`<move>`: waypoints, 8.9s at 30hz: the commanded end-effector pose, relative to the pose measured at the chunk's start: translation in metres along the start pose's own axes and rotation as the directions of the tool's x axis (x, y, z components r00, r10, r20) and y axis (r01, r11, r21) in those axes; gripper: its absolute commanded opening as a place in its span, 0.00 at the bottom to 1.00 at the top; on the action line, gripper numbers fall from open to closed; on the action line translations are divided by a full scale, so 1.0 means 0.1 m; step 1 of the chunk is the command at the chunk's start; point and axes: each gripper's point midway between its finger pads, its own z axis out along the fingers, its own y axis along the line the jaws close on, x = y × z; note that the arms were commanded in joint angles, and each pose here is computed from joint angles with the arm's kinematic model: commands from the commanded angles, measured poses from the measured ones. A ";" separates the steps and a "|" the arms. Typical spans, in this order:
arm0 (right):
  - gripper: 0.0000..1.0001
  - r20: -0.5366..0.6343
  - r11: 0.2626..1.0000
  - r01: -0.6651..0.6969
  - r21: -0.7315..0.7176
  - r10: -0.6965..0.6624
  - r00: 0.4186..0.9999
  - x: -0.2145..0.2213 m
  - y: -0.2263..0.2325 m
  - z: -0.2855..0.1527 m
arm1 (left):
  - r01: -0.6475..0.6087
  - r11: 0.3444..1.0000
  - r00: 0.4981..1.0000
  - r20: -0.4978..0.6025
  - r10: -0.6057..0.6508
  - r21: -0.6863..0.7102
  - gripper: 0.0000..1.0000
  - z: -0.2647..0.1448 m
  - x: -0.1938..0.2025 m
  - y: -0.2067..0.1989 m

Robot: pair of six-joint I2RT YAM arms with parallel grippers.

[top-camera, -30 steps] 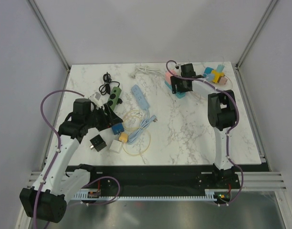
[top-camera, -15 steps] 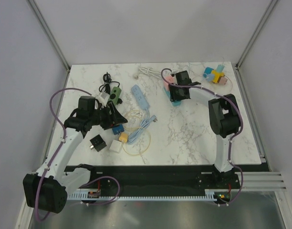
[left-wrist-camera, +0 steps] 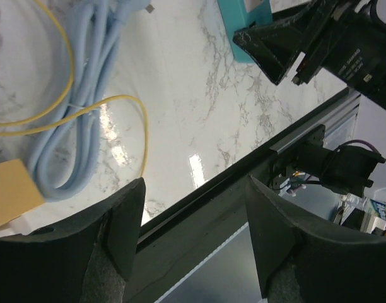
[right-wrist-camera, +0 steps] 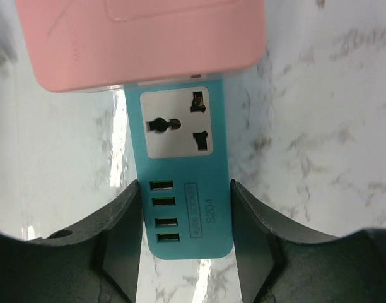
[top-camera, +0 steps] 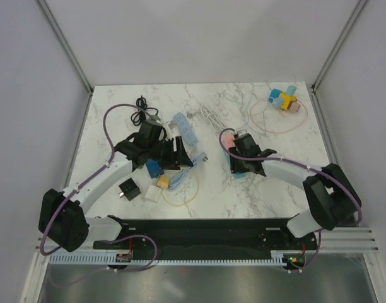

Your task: Pull the plug off the socket

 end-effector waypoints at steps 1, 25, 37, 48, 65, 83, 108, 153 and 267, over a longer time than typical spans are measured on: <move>0.04 0.073 0.993 -0.098 -0.059 0.102 0.992 0.02 0.10 -0.21 | 0.007 1.000 0.998 0.057 -0.008 0.013 0.72 0.15 -0.22 -0.34; 0.98 0.210 0.909 -0.414 0.049 0.396 0.894 -0.07 -0.81 -0.77 | 0.055 0.985 0.998 0.035 -0.049 -0.164 0.81 1.23 -0.30 -1.22; 0.98 0.167 0.915 -0.402 -0.032 0.401 0.901 0.04 -0.75 -0.78 | 0.072 0.935 0.996 0.073 -0.050 -0.346 1.00 1.65 -0.34 -1.11; 0.98 0.135 0.922 -0.379 -0.086 0.387 0.912 0.08 -0.64 -0.73 | 0.044 0.916 0.998 0.062 -0.022 -0.400 1.00 1.99 -0.44 -0.97; 0.89 -0.025 0.821 -0.341 -0.458 0.372 0.928 0.08 0.06 -0.54 | -0.149 0.977 0.989 -0.024 0.147 -0.151 0.02 1.83 -0.49 -1.30; 0.61 0.006 0.697 -0.358 -0.621 0.461 0.888 -0.05 0.29 -0.46 | -0.100 0.963 0.994 0.057 0.088 0.252 0.02 1.23 -0.47 -1.73; 0.00 -0.021 0.790 -0.489 -0.368 0.519 0.854 0.11 -0.10 -0.09 | -0.010 0.788 1.000 -0.013 0.023 0.615 0.02 0.61 -0.26 -1.80; 0.00 0.089 0.836 -0.304 -0.457 0.383 0.919 -1.44 0.47 0.47 | -0.018 0.962 1.000 -0.015 0.014 -0.274 0.42 0.52 0.60 0.61; 0.16 0.395 0.869 -0.466 -0.170 0.493 0.775 -1.95 -2.58 0.37 | -0.223 0.953 0.972 -0.022 0.232 0.205 0.88 0.12 0.31 -0.45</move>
